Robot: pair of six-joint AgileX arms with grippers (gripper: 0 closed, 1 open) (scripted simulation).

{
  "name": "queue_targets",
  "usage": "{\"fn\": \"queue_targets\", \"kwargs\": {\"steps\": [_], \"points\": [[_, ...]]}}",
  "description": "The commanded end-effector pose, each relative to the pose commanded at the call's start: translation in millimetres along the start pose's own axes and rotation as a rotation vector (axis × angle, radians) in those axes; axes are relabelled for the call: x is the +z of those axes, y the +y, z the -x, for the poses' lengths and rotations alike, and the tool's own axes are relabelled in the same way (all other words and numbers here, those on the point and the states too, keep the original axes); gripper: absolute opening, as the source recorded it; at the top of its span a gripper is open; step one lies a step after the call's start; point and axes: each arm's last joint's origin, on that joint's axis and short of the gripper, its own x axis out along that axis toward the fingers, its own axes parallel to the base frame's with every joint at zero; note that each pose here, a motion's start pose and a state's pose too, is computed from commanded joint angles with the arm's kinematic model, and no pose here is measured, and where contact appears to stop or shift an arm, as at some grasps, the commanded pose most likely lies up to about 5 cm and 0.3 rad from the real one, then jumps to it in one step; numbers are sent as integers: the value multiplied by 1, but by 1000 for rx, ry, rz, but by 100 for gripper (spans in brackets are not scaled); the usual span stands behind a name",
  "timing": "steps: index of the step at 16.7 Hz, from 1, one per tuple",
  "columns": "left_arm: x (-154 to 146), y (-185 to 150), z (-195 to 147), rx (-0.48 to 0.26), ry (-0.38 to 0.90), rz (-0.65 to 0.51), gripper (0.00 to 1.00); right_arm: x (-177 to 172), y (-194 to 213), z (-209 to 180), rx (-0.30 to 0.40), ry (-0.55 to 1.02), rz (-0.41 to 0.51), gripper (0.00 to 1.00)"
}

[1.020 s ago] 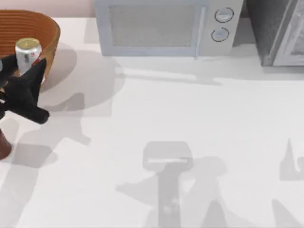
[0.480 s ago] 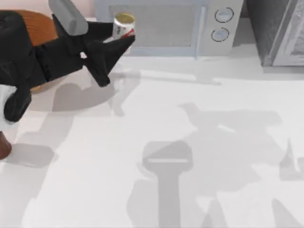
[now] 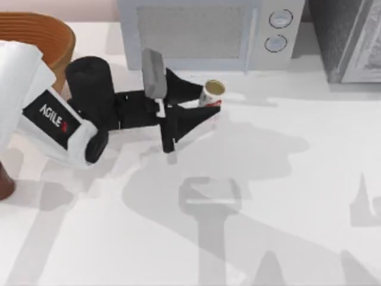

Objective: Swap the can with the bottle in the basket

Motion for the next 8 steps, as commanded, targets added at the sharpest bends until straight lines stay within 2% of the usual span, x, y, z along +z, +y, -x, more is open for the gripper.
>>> {"fn": "queue_targets", "kwargs": {"steps": [4, 8], "points": [[-46, 1, -14, -108, 0, -2, 0, 0, 0, 0, 0, 0, 0, 100], [-57, 1, -16, -135, -1, -2, 0, 0, 0, 0, 0, 0, 0, 100]]}}
